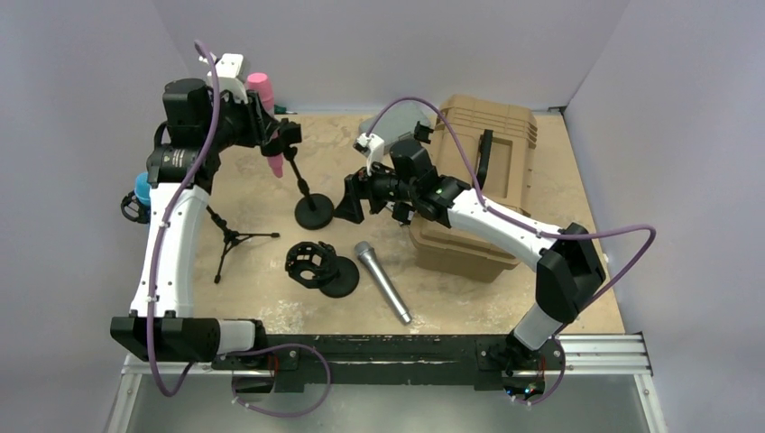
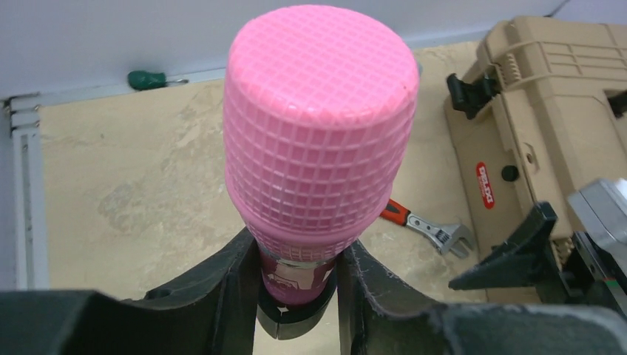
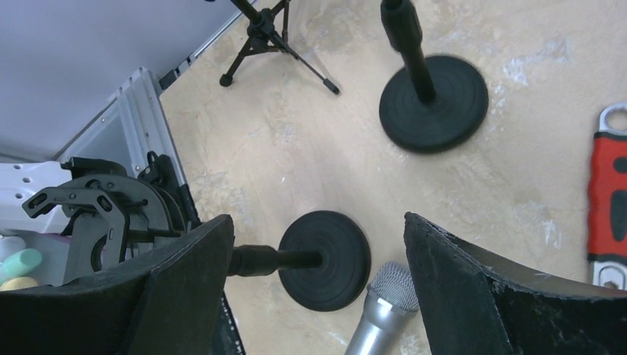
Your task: Remove the microphone from the stand
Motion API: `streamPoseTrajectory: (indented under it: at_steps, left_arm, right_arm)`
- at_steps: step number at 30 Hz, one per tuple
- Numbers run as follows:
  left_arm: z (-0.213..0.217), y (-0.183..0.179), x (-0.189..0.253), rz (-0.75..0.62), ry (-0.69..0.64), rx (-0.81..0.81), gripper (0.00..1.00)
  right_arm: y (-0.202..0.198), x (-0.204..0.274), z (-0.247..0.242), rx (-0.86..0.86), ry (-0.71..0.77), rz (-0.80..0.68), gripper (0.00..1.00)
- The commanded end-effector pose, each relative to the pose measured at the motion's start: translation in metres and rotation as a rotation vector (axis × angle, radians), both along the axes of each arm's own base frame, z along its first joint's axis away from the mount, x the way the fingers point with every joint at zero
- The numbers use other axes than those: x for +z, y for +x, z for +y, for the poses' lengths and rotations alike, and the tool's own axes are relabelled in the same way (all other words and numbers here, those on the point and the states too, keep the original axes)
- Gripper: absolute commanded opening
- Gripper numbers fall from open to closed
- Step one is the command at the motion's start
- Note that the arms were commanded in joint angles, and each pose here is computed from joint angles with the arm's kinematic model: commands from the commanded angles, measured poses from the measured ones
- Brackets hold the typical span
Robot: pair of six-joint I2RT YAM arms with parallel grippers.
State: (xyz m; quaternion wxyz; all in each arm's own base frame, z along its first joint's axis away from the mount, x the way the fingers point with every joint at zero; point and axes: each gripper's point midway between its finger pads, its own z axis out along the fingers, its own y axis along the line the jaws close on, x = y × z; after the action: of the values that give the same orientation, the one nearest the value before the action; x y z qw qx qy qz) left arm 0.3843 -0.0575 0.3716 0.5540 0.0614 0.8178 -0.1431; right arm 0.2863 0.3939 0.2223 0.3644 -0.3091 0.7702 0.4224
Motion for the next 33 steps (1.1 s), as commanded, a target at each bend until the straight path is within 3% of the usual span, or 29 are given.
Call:
streamPoseTrajectory:
  at_steps: [1,13,18,23,33]
  left_arm:
    - [-0.035,-0.033,0.034,-0.139,-0.051,-0.218,0.0]
    - [-0.083,-0.082,0.031,-0.243,-0.049,-0.635,0.0]
    - [-0.088,-0.094,0.034,-0.279,-0.036,-0.692,0.0]
    - [-0.088,-0.103,0.038,-0.321,-0.01,-0.703,0.0]
    - [-0.089,-0.105,0.042,-0.331,-0.018,-0.706,0.0]
  right_arm:
    - [0.022,0.044,0.012,0.012,0.067,-0.18,0.84]
    - [0.043,0.105,0.011,0.073,0.188,-0.469,0.9]
    - [0.056,0.125,-0.005,0.122,0.229,-0.579,0.91]
    - [0.04,0.127,0.002,0.346,0.304,-0.642,0.91]
    - [0.012,0.132,0.031,0.565,0.414,-0.623,0.9]
